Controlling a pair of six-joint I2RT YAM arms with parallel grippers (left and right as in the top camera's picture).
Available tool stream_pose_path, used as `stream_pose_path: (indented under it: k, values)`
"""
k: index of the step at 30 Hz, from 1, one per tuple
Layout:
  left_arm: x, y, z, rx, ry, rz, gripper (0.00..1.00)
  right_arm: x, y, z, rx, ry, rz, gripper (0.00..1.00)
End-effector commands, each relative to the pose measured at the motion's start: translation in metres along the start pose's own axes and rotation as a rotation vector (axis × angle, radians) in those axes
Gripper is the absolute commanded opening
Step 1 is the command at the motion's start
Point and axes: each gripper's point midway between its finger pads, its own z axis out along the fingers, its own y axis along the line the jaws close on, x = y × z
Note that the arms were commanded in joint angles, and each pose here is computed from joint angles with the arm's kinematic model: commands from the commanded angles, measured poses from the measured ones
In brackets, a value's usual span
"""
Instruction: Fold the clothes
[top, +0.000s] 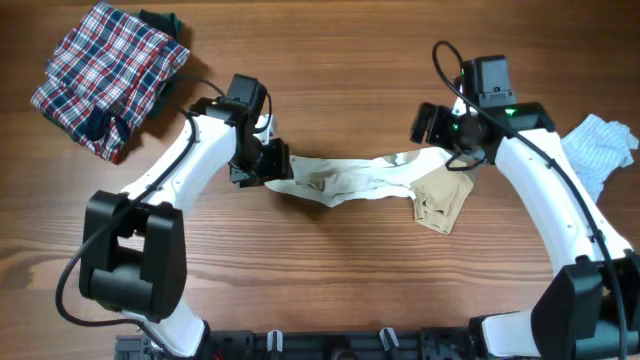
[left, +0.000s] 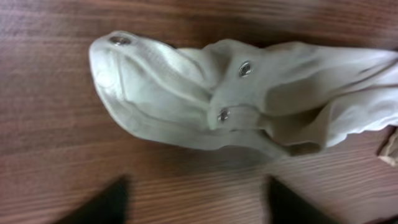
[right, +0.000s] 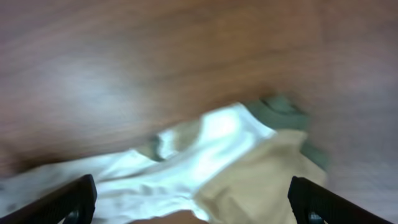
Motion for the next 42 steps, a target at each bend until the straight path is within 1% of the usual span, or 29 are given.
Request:
stream_pose_path:
  k: [1,3,6,9,15,17,18,23,28,30,35,38,40,42]
  values:
    - [-0.005,0.012,0.002,0.016,-0.005,-0.043,0.94,-0.006,-0.023,-0.002,0.083,-0.020,0.049,1.00]
    - [-0.004,0.017,0.006,0.043,-0.003,-0.063,0.95,-0.007,-0.025,-0.002,0.078,-0.018,0.057,1.00]
    - [-0.009,0.020,0.009,0.142,-0.011,-0.101,0.96,-0.007,-0.024,-0.002,0.069,-0.016,0.058,1.00]
    - [-0.016,0.019,0.011,0.240,-0.040,-0.108,0.97,-0.007,-0.024,-0.002,0.069,-0.016,0.057,1.00]
    - [-0.010,0.022,0.017,0.247,-0.024,-0.131,0.96,-0.007,-0.019,-0.002,0.045,-0.013,0.057,1.00]
    - [-0.008,0.011,0.019,0.321,-0.019,-0.119,0.95,-0.007,-0.018,-0.002,0.037,-0.012,0.057,1.00]
    - [-0.007,0.010,0.021,0.333,-0.012,-0.127,0.95,-0.006,-0.018,-0.002,0.036,-0.010,0.056,1.00]
    - [-0.004,0.015,0.036,0.327,0.029,-0.162,0.95,-0.005,-0.014,-0.002,0.017,-0.003,0.033,1.00]
    - [-0.006,0.009,0.051,0.394,0.061,-0.166,0.94,-0.005,-0.014,-0.002,0.013,0.000,0.032,1.00]
    - [-0.006,0.011,0.056,0.391,0.075,-0.194,0.93,-0.004,-0.012,-0.002,0.003,0.003,0.031,1.00]
    - [-0.008,0.002,0.060,0.396,0.062,-0.166,0.92,-0.003,-0.009,-0.002,-0.012,0.008,0.031,1.00]
    - [-0.008,-0.002,0.062,0.395,0.065,-0.173,0.92,-0.003,-0.008,-0.002,-0.022,0.011,0.032,1.00]
    - [-0.008,-0.001,0.062,0.384,0.068,-0.197,0.88,-0.003,-0.007,-0.002,-0.026,0.013,0.031,1.00]
    - [-0.008,0.006,0.065,0.340,0.061,-0.204,0.88,-0.002,-0.007,-0.002,-0.026,0.014,0.032,1.00]
